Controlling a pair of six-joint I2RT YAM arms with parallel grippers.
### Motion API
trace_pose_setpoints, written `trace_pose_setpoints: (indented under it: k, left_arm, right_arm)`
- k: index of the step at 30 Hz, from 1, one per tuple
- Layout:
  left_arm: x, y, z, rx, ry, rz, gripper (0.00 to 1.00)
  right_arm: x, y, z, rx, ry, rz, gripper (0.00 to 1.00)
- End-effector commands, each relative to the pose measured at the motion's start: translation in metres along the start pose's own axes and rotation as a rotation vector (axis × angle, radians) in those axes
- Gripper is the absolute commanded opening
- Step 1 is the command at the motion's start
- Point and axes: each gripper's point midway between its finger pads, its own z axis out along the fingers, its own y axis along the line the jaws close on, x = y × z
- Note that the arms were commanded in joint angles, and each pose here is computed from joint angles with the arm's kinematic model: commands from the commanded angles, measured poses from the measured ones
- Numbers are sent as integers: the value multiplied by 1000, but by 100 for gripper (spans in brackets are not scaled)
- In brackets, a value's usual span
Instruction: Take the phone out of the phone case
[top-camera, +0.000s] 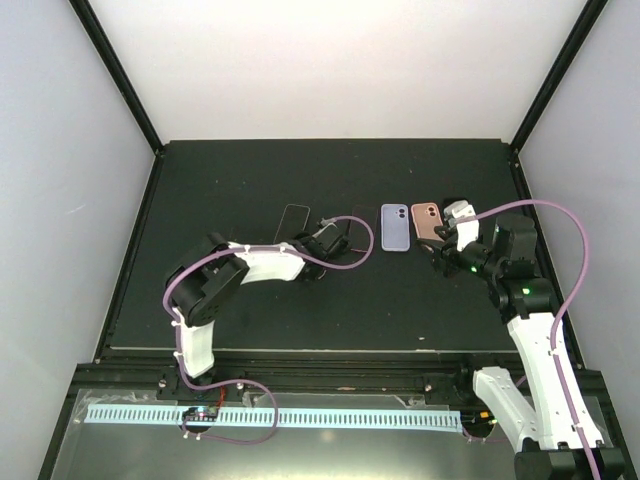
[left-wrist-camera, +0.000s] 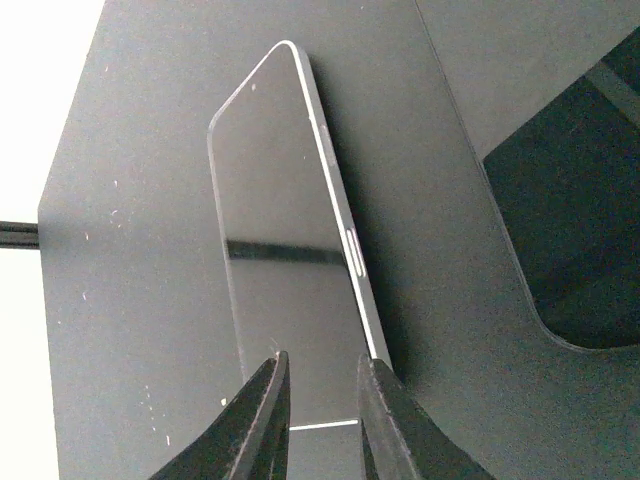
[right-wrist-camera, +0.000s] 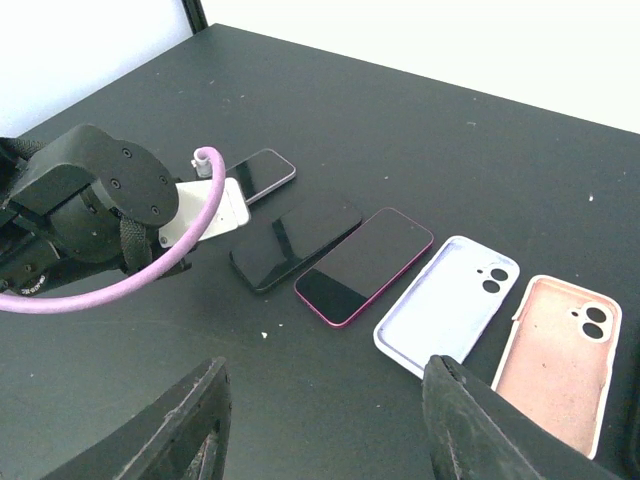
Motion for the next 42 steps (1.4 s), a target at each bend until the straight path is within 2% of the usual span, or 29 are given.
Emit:
trace_pose_setpoints:
  k: [1, 7, 11, 17, 20, 22, 25, 27, 28, 30, 36, 42]
  left_arm:
    - [-16, 6, -4, -21, -7, 18, 21]
    - [-13, 5, -4, -17, 5, 14, 27]
    - [-15, 14, -14, -10, -2, -64, 34]
    - [-20, 30, -52, 128, -39, -266, 51]
    - [-26, 46, -80, 213, -102, -393, 69]
    - [-28, 64, -97, 249, -134, -458, 77]
    - [-33, 90, -119, 296, -173, -533, 86]
    - [-34, 106, -133, 324, -201, -572, 92]
    - [-35, 110, -137, 345, -214, -581, 95]
    - [-35, 117, -139, 381, -221, -588, 96]
    - [-28, 162, -165, 380, -282, -622, 99]
    - [-13, 187, -163, 304, -344, -642, 99]
  right_arm:
    - [-3, -5, 0, 25, -17, -26, 53]
    - [-2, -6, 1, 30, -11, -24, 53]
    - [0, -8, 2, 32, -5, -21, 53]
    - [1, -12, 4, 50, 2, -13, 54]
    - [0, -18, 4, 81, 1, -1, 54]
    - [-1, -25, 4, 119, -3, 15, 55]
    - [0, -42, 2, 217, -7, 53, 75]
    - [0, -53, -1, 285, -12, 68, 92]
    - [-1, -59, -3, 318, -20, 77, 96]
    - [-4, -64, -7, 358, -33, 83, 100]
    - [-9, -78, -20, 467, -99, 137, 100]
    - [-21, -72, -17, 411, -152, 217, 100]
